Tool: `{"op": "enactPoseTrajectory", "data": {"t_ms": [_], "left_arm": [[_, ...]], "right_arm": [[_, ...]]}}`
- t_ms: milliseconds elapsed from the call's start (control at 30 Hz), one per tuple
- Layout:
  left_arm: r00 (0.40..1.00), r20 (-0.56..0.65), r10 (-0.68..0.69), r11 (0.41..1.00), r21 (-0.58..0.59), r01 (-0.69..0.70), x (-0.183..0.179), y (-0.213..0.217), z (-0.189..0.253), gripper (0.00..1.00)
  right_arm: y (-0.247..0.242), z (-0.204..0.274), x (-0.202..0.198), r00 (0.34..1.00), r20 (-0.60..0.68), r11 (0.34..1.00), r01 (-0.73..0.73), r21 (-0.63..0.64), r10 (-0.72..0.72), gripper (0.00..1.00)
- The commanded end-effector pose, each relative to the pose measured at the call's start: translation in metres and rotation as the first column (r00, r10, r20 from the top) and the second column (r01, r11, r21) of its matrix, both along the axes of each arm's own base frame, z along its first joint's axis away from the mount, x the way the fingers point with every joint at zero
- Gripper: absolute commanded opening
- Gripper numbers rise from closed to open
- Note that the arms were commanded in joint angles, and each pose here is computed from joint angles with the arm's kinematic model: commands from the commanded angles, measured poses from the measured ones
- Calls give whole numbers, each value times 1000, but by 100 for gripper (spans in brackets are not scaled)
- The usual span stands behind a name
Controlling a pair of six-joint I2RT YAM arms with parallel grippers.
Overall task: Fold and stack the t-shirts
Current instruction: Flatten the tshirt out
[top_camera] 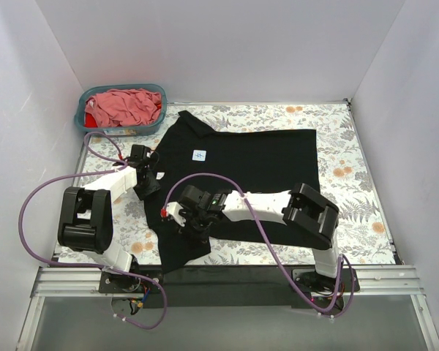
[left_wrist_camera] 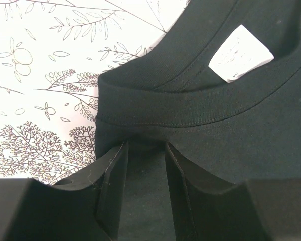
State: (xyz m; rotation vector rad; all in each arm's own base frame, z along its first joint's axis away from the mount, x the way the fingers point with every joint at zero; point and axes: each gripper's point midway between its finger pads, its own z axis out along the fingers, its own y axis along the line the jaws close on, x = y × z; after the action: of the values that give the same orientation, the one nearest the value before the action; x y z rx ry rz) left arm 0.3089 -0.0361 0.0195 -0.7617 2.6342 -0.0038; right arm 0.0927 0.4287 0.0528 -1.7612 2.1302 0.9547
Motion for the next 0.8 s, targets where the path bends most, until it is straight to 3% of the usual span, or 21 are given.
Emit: {"op": "enactPoseTrajectory", "data": {"t_ms": [0, 367, 767], "left_arm": [[1000, 5, 9, 999, 36, -9, 1, 9, -3, 34], [999, -19, 36, 997, 71, -35, 2, 23, -10, 36], [998, -26, 57, 994, 99, -54, -4, 32, -6, 45]], "right_arm": [[-15, -14, -9, 996, -19, 994, -84, -74, 83, 13], [-54, -41, -23, 987, -84, 957, -154, -246, 137, 14], [-69, -32, -40, 973, -134, 941, -215, -259, 186, 15]]}}
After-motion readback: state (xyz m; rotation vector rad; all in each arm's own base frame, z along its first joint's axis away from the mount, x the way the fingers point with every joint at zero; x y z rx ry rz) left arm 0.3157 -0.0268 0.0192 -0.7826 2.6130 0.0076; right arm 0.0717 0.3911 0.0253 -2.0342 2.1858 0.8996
